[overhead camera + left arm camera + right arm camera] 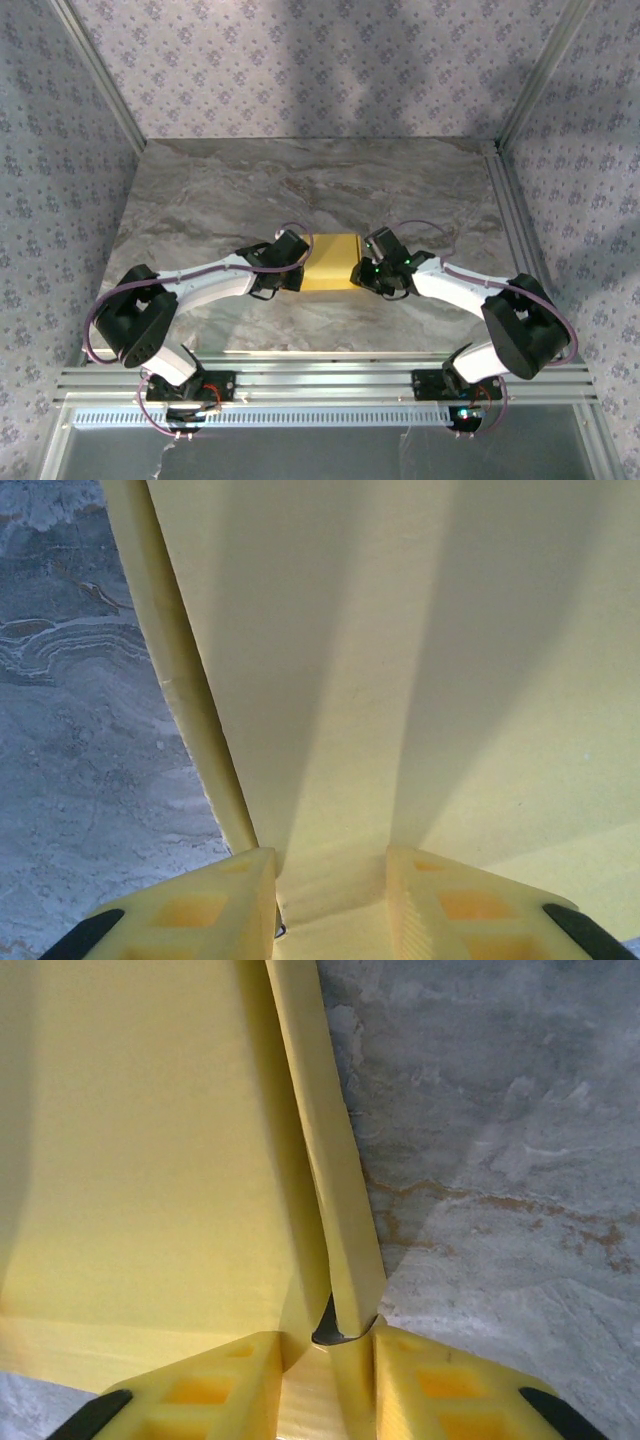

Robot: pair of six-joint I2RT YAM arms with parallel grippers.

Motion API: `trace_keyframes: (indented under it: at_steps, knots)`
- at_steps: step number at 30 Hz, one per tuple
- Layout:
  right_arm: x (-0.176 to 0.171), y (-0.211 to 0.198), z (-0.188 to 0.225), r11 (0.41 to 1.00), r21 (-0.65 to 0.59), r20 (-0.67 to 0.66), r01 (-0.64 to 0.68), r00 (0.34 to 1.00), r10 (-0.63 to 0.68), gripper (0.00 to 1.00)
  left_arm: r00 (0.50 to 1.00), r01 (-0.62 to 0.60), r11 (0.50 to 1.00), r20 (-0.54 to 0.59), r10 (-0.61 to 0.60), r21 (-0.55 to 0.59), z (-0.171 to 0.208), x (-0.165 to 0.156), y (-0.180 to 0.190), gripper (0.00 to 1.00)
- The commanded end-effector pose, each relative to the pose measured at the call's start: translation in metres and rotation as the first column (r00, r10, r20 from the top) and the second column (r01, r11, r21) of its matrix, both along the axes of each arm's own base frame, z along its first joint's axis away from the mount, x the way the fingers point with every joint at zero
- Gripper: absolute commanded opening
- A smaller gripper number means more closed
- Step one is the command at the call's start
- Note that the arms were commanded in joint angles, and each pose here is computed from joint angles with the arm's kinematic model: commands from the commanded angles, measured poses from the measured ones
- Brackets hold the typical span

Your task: Fold the paper box

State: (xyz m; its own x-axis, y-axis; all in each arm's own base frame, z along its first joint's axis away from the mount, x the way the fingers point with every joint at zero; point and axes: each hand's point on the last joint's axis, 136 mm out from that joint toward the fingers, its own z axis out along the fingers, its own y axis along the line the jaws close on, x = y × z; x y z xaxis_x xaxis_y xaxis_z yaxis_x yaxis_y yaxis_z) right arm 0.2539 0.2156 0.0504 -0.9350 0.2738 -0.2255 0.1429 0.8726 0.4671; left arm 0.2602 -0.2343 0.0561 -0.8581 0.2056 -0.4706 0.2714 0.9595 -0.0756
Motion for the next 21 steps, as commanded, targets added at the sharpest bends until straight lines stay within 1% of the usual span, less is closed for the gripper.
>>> trace_keyframes:
  at_steps: [1, 5, 9, 16, 21]
  knots:
    - [-0.004, -0.005, 0.005, 0.996, -0.08, 0.002, -0.035, 0.999, 0.035, 0.31, 0.999, 0.031, 0.998, -0.017, -0.032, -0.057, 0.003, -0.001, -0.018, 0.33]
    - [-0.002, -0.014, 0.016, 0.99, -0.137, 0.025, -0.035, 0.999, 0.039, 0.32, 0.999, 0.034, 0.998, -0.019, -0.035, -0.046, 0.001, -0.002, -0.016, 0.33]
    - [-0.002, -0.012, 0.022, 0.989, -0.144, 0.027, -0.041, 0.999, 0.045, 0.32, 0.999, 0.033, 0.998, -0.019, -0.034, -0.05, 0.001, -0.001, -0.017, 0.33]
    - [-0.004, -0.014, 0.023, 0.988, -0.152, 0.03, -0.035, 0.999, 0.04, 0.32, 0.999, 0.034, 0.998, -0.019, -0.035, -0.05, 0.002, -0.001, -0.018, 0.33]
    - [-0.004, -0.019, 0.015, 0.982, -0.186, 0.019, -0.031, 0.999, 0.035, 0.31, 0.999, 0.036, 0.998, -0.02, -0.037, -0.051, 0.003, 0.0, -0.019, 0.33]
